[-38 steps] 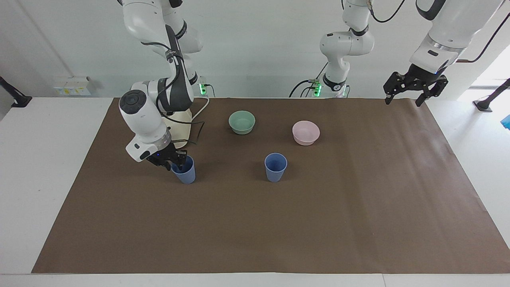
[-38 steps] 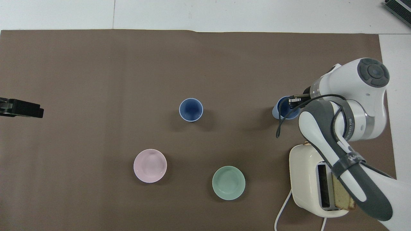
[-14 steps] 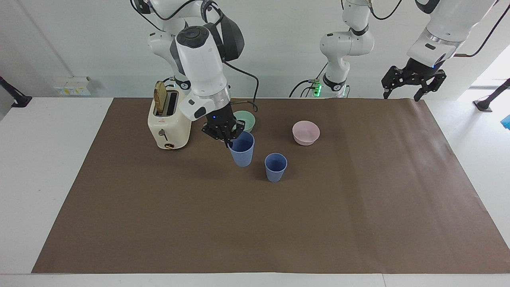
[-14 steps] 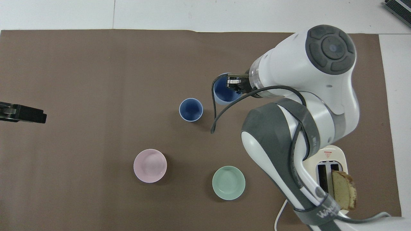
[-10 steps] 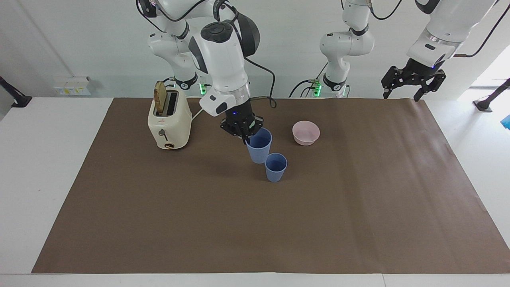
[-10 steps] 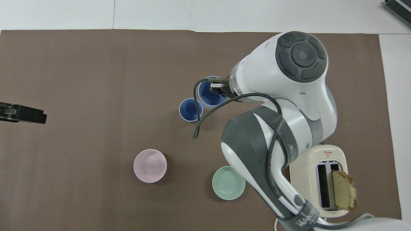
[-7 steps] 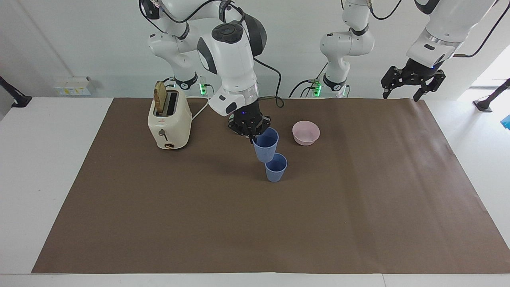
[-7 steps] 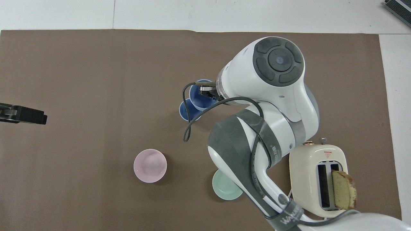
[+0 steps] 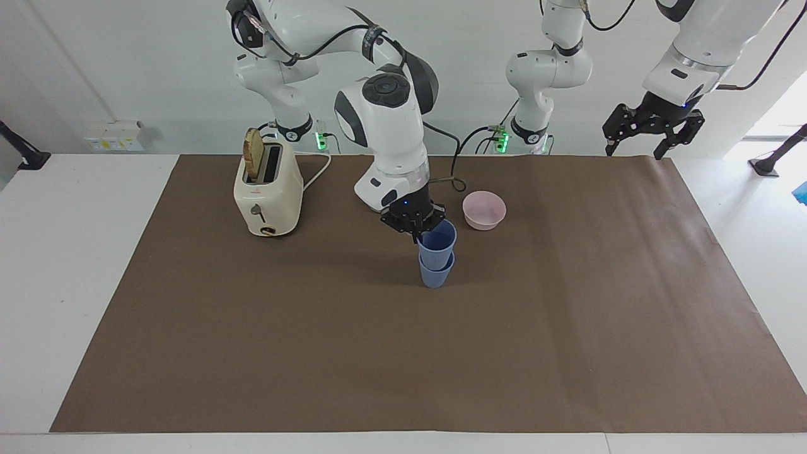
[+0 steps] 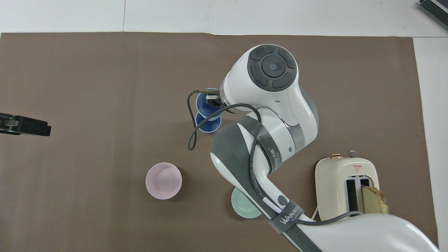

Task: Stack blue cups with both arms
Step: 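Lower the blue cup into the placed cup and open the right gripper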

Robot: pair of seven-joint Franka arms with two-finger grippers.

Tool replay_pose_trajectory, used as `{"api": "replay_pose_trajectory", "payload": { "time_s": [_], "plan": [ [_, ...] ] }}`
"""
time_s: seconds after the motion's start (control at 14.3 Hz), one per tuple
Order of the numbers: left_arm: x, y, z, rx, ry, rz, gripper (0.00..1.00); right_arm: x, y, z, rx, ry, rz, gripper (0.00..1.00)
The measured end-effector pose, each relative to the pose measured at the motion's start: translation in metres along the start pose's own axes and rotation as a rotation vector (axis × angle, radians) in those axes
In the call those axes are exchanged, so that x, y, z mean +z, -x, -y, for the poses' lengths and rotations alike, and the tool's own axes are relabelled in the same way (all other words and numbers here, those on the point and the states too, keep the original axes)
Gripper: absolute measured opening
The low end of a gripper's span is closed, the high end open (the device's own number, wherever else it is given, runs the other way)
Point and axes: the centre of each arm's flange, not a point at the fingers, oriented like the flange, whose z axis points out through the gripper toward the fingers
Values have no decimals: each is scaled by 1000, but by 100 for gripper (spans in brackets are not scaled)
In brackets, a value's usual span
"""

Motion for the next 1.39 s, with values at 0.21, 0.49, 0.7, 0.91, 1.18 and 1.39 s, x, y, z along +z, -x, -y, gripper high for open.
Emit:
{"api": "replay_pose_trajectory", "payload": {
  "time_s": [0.21, 0.49, 0.7, 0.91, 1.18, 1.39],
  "plan": [
    [0, 0, 0, 0, 0, 0, 100, 0, 4, 5, -8, 0, 2, 4],
    [0, 0, 0, 0, 0, 0, 100, 3, 4, 5, -9, 2, 6, 4],
    [0, 0, 0, 0, 0, 0, 100, 11, 3, 5, -8, 8, 16, 4],
    [0, 0, 0, 0, 0, -1, 100, 16, 3, 4, -7, 12, 22, 4],
    [0, 0, 0, 0, 0, -1, 100, 24, 3, 5, -12, 23, 26, 4],
    [0, 0, 0, 0, 0, -1, 100, 32, 3, 5, -15, 32, 32, 4]
  ]
}}
